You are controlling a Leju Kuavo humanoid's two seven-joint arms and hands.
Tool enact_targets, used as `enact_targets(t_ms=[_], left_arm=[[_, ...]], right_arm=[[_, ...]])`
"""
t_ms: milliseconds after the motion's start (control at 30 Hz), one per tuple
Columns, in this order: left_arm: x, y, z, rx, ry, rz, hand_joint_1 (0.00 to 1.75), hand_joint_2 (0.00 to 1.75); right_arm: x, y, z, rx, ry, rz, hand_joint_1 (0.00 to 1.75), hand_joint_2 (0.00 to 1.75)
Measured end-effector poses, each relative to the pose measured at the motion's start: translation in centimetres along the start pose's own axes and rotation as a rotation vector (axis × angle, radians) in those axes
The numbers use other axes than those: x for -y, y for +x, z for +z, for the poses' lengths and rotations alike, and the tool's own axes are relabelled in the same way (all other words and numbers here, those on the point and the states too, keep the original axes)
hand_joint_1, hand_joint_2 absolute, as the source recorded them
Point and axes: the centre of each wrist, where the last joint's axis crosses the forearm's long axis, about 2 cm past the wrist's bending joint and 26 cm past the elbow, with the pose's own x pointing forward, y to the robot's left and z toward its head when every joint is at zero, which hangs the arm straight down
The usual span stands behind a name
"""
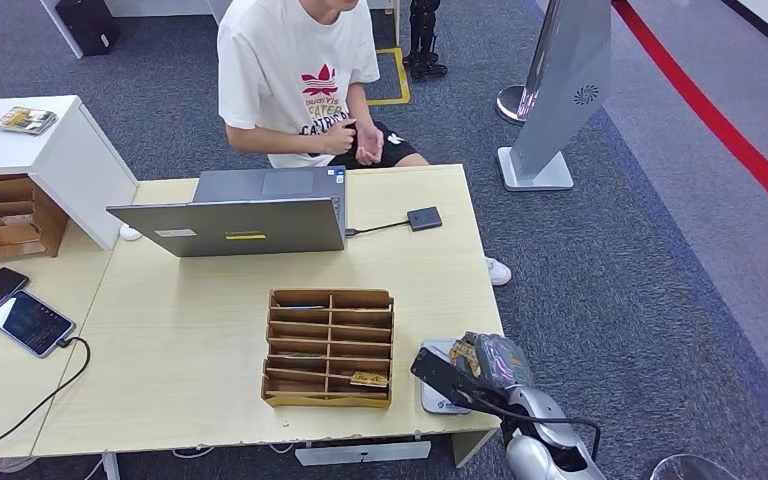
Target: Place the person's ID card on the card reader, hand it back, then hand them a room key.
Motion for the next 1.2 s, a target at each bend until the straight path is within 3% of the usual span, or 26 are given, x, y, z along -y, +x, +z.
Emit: enact_targets(t_ms=[1200], left_arm=[[0.0, 0.0, 0.0, 0.0, -0.003, 0.009, 0.0, 1.75]], right_arm=[[0.3, 0.9, 1.1, 0.079, -0.101, -0.024, 1.75, 1.75]])
